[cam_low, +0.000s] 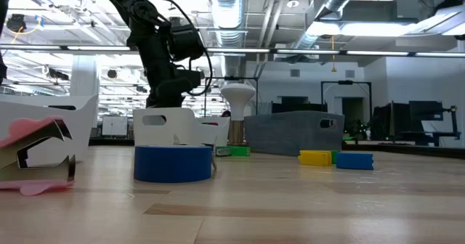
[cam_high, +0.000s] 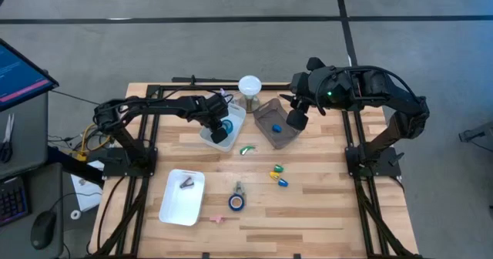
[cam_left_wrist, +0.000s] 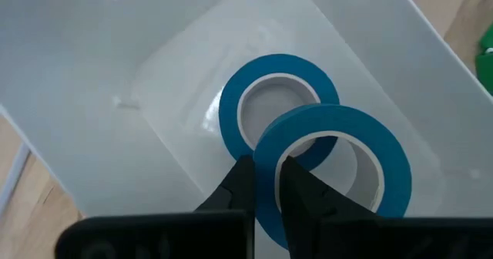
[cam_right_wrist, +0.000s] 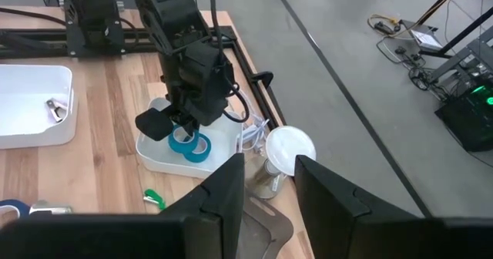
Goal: Pick and place Stapler, Stapler remover, tape
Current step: Put the blue tape into the top white bin
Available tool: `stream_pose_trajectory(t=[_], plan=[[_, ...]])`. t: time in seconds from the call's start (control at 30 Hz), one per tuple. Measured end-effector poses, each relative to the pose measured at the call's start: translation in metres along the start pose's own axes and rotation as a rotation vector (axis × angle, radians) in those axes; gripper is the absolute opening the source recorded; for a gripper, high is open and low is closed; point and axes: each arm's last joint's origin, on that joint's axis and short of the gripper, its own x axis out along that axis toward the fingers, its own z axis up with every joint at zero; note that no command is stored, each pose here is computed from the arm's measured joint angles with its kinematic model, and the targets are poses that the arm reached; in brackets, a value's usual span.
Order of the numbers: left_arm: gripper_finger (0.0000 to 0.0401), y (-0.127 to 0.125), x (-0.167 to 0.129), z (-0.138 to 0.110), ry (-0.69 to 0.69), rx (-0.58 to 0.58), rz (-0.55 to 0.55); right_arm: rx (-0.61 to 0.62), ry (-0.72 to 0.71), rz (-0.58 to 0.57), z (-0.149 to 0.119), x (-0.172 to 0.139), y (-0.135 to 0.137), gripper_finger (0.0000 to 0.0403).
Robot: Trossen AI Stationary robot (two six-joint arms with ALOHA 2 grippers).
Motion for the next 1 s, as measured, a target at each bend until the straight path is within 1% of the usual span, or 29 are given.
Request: stream_pose_trajectory(t=[0.13,0.23,0.67,0.83,1.0], plan=[[0.0024,0.000,0.000,0.000,0.001,0.000,0.000,0.000,0.001,0.001,0.000,0.000,0.000,0.0108],[0.0035,0.000,0.000,0.000,0.000,0.000,0.000,-0.001,0.001,0.001,0.000,0.000,0.000,0.0108],[0.0126,0.000,0.002,-0.002,0.010,0.001,0.016,-0.001,0.002,0.005,0.000,0.000,0.000,0.0108],[0.0135,0.000,0.000,-0.002,0.002,0.002,0.015,-0.001,0.001,0.005,0.000,0.000,0.000,0.0108],[0.0135,0.001,-0.022,0.003,-0.083,-0.001,0.013,-0.015,0.001,0.005,0.000,0.000,0.000,0.0108]])
